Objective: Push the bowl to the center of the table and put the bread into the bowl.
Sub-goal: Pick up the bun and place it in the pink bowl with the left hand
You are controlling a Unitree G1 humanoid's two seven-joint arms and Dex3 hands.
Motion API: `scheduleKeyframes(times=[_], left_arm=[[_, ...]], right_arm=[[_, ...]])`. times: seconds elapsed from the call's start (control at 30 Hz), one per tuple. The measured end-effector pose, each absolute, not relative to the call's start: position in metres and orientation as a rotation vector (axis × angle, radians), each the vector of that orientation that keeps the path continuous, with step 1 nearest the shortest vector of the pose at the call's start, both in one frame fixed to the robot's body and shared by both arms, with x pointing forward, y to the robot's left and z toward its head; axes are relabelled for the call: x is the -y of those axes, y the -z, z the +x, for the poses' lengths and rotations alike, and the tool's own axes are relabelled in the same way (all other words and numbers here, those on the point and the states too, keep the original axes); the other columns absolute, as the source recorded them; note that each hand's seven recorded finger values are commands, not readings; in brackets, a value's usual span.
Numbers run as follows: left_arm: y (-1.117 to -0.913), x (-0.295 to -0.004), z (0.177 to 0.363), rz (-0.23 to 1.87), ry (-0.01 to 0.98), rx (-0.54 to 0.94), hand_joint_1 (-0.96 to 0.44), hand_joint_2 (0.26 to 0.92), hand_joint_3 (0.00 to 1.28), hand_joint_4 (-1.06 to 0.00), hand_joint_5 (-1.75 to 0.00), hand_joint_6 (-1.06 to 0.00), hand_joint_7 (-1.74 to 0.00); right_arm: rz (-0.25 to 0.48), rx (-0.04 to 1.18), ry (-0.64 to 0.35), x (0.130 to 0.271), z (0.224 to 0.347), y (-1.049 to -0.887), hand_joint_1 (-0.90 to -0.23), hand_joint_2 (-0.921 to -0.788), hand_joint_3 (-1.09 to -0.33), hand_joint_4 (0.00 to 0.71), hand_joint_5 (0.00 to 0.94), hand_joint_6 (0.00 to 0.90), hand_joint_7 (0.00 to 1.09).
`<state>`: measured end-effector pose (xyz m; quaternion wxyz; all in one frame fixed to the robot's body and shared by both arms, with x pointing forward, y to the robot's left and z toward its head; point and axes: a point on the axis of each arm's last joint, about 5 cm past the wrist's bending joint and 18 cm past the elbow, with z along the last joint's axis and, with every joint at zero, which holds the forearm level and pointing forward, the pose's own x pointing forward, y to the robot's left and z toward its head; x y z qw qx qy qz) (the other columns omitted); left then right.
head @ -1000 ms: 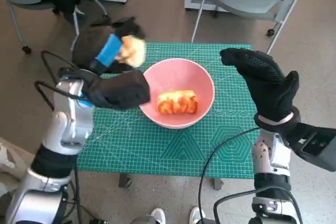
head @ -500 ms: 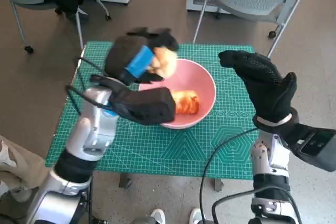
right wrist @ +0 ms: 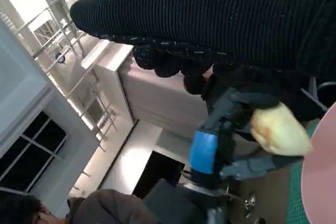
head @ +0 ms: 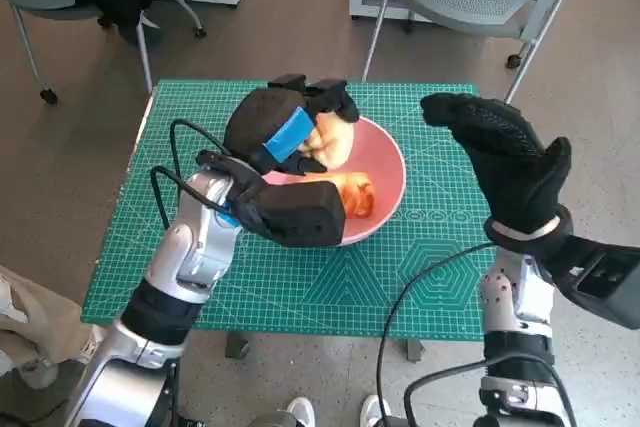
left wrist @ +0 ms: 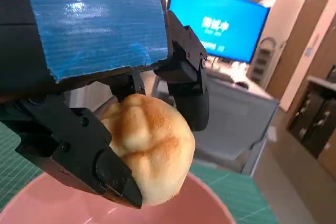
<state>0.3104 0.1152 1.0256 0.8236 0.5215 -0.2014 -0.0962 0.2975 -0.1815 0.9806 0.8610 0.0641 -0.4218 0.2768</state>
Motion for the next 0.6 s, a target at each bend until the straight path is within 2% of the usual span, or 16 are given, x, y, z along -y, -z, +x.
scheduleKeyframes(times=[0.03,0.07,0.1,0.2,0.3,0.37,0.6], left_arm=[[-1.0255,-0.1148,0.3105,1.1,0.215,0.419,0.0,0.921,0.16,-0.65,-1.24,-0.46,-1.3],[-1.0254,-0.1145,0.3104,1.092,0.228,0.41,-0.02,0.874,0.17,-0.47,-0.99,-0.34,-1.06],[-1.0255,-0.1142,0.3104,1.089,0.239,0.401,-0.03,0.849,0.17,-0.41,-0.74,-0.3,-0.84],[-1.0258,-0.114,0.3099,1.094,0.276,0.363,-0.11,0.828,0.12,-0.24,-0.27,-0.21,-0.47],[-1.0267,-0.1148,0.3087,1.109,0.306,0.336,-0.27,0.816,0.08,-0.08,-0.09,-0.14,-0.31],[-1.0276,-0.1155,0.3078,1.125,0.328,0.329,-0.35,0.815,0.07,-0.04,-0.04,-0.12,-0.26],[-1.0288,-0.1183,0.3071,1.149,0.355,0.355,-0.52,0.83,0.05,0.0,0.0,-0.1,-0.21]], right_arm=[[0.135,0.884,-0.579,0.1815,0.2974,-0.9804,-0.707,-0.921,-0.8,0.073,0.001,-0.001,0.28],[0.134,0.884,-0.578,0.1816,0.2973,-0.9803,-0.707,-0.921,-0.799,0.074,0.001,-0.001,0.28],[0.134,0.883,-0.578,0.1815,0.2973,-0.9802,-0.707,-0.921,-0.798,0.074,0.001,-0.001,0.28],[0.132,0.881,-0.577,0.1815,0.2972,-0.9802,-0.707,-0.921,-0.797,0.074,0.001,-0.001,0.28],[0.132,0.88,-0.575,0.1815,0.2971,-0.98,-0.707,-0.921,-0.797,0.074,0.001,-0.001,0.28],[0.133,0.88,-0.573,0.1816,0.2971,-0.9799,-0.706,-0.921,-0.797,0.075,0.001,-0.001,0.28],[0.135,0.879,-0.567,0.1814,0.297,-0.9799,-0.706,-0.921,-0.799,0.074,0.001,-0.001,0.28]])
